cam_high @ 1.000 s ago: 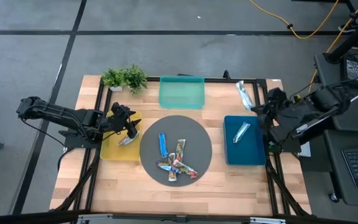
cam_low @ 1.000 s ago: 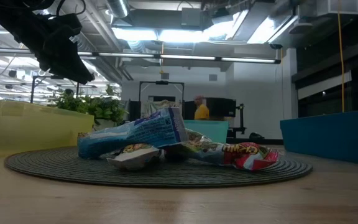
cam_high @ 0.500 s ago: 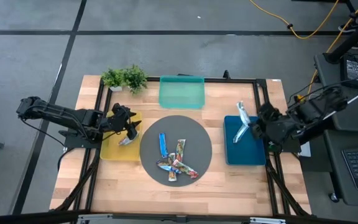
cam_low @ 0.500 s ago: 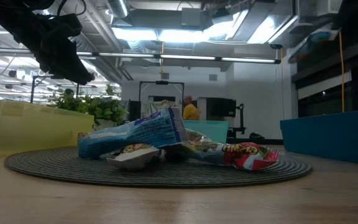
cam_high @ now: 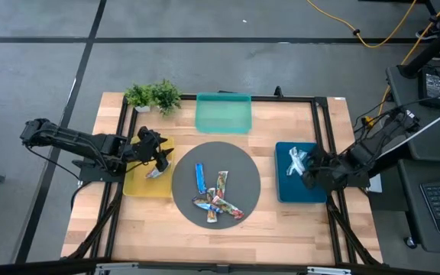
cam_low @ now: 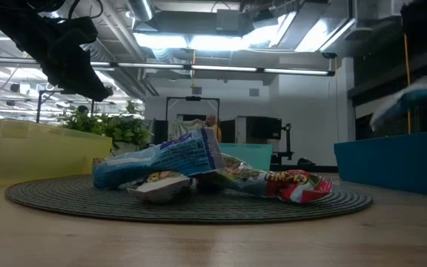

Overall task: Pick and place Granola Bars by type
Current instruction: Put the yellow granola bar into the blue bin

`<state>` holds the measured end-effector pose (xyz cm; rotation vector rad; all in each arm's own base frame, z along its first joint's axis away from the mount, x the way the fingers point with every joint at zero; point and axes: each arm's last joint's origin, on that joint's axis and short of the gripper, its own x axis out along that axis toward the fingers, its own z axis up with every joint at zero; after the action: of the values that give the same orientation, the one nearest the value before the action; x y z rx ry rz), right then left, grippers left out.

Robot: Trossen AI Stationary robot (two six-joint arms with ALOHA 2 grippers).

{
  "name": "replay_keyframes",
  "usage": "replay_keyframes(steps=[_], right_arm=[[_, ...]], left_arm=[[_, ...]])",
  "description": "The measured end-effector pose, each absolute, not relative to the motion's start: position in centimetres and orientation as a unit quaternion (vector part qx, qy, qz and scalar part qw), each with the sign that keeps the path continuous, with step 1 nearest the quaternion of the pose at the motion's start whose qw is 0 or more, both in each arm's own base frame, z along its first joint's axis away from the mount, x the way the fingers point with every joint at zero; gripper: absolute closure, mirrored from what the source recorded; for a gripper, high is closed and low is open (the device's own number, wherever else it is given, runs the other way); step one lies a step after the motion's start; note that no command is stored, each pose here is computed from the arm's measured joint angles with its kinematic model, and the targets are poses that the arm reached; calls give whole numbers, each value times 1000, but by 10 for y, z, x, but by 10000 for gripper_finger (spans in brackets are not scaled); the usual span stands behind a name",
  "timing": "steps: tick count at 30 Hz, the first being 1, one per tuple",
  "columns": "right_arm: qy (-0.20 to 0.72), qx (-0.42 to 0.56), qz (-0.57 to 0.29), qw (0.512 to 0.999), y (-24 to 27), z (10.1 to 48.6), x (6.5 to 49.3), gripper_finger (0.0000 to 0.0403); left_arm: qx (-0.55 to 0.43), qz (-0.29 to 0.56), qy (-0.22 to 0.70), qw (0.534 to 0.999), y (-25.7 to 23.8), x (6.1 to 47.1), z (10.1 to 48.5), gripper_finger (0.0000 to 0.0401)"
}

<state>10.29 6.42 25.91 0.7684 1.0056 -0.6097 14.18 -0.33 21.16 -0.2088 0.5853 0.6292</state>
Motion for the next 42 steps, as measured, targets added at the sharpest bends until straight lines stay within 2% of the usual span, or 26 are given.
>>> replay_keyframes(steps=[7, 14, 20, 32, 42], right_arm=[[479, 371, -263, 751, 72, 220, 111, 399], [494, 359, -287, 738, 74, 198, 113, 399], [501, 365, -264, 739, 80, 180, 120, 399], [543, 355, -253, 717, 86, 153, 123, 398], [544, 356, -250, 717, 86, 152, 124, 362]], left_arm=[[-99, 311, 280, 903, -3, 142, 212, 183], [-97, 315, 278, 902, -3, 142, 212, 183], [-106, 335, 265, 898, -2, 141, 212, 183], [-126, 357, 248, 892, -1, 141, 213, 183], [-131, 359, 249, 890, -1, 140, 212, 183]])
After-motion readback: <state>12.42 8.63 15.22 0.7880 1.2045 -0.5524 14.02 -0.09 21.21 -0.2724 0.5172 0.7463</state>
